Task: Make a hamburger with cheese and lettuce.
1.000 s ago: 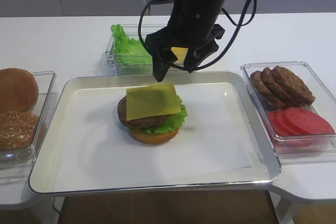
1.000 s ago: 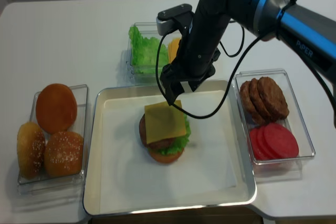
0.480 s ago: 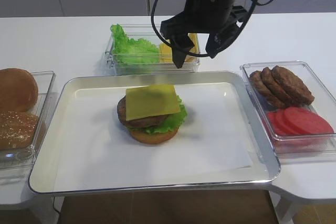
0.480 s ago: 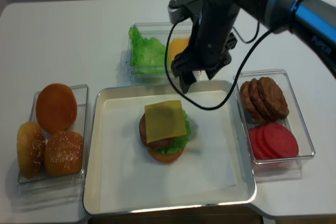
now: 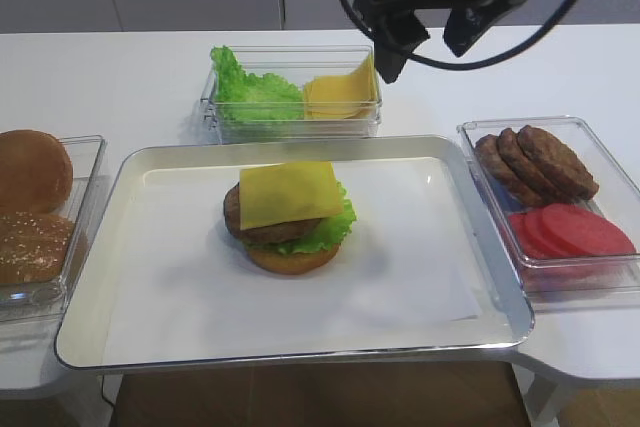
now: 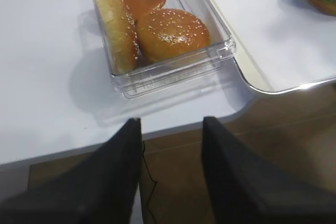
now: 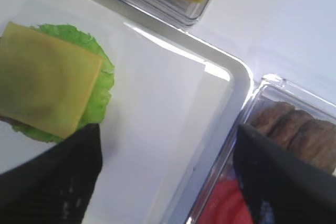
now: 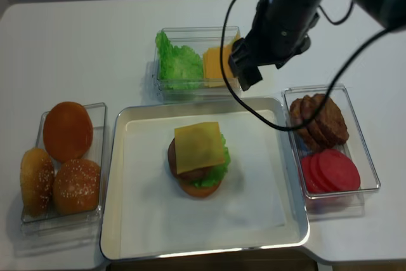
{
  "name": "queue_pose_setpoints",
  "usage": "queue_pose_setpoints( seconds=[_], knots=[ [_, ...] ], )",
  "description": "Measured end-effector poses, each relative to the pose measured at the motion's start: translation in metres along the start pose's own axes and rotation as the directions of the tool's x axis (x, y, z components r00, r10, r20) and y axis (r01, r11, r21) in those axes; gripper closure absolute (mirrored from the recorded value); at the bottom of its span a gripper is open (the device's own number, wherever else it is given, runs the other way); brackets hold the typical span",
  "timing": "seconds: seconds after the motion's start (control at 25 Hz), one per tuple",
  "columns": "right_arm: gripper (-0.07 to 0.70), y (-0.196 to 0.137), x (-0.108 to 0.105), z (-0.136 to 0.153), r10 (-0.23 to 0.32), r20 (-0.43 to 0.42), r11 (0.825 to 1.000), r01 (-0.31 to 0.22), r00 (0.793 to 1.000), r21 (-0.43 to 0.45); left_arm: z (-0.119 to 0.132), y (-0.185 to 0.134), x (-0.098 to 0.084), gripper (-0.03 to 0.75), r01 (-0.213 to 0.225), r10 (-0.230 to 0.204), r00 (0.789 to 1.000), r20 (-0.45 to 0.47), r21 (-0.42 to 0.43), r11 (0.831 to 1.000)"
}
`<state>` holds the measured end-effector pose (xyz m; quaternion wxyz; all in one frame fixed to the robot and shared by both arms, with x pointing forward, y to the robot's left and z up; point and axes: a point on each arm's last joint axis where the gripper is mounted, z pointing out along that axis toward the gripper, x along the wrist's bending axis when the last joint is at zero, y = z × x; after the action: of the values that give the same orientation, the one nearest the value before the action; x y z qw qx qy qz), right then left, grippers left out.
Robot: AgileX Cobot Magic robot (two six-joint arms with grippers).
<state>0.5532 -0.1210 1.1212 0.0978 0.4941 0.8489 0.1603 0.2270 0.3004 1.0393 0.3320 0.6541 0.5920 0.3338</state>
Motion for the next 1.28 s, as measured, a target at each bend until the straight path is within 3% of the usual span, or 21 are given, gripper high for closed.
queue_pose_setpoints(
  seconds=[0.32, 0.8, 1.08, 1.28],
  knots=[
    [0.031, -0.05, -0.003, -0.049, 0.013, 0.027, 0.998, -0.011, 1.0, -0.055, 0.0, 0.0, 0.0, 0.427, 0.0, 0.0, 1.0, 0.0, 0.0, 1.0],
    [0.041, -0.168, -0.005, -0.108, 0.019, 0.048, 0.984, -0.01, 0.999, -0.176, 0.0, 0.0, 0.0, 0.427, 0.0, 0.0, 1.0, 0.0, 0.0, 1.0],
    [0.042, -0.239, -0.007, -0.123, 0.027, 0.066, 0.96, -0.007, 0.997, -0.282, 0.0, 0.0, 0.0, 0.427, 0.0, 0.0, 1.0, 0.0, 0.0, 1.0],
    [0.042, -0.283, -0.011, -0.127, 0.135, 0.088, 0.925, -0.094, 0.987, -0.368, 0.0, 0.0, 0.0, 0.427, 0.0, 0.0, 1.0, 0.0, 0.0, 1.0]
  ],
)
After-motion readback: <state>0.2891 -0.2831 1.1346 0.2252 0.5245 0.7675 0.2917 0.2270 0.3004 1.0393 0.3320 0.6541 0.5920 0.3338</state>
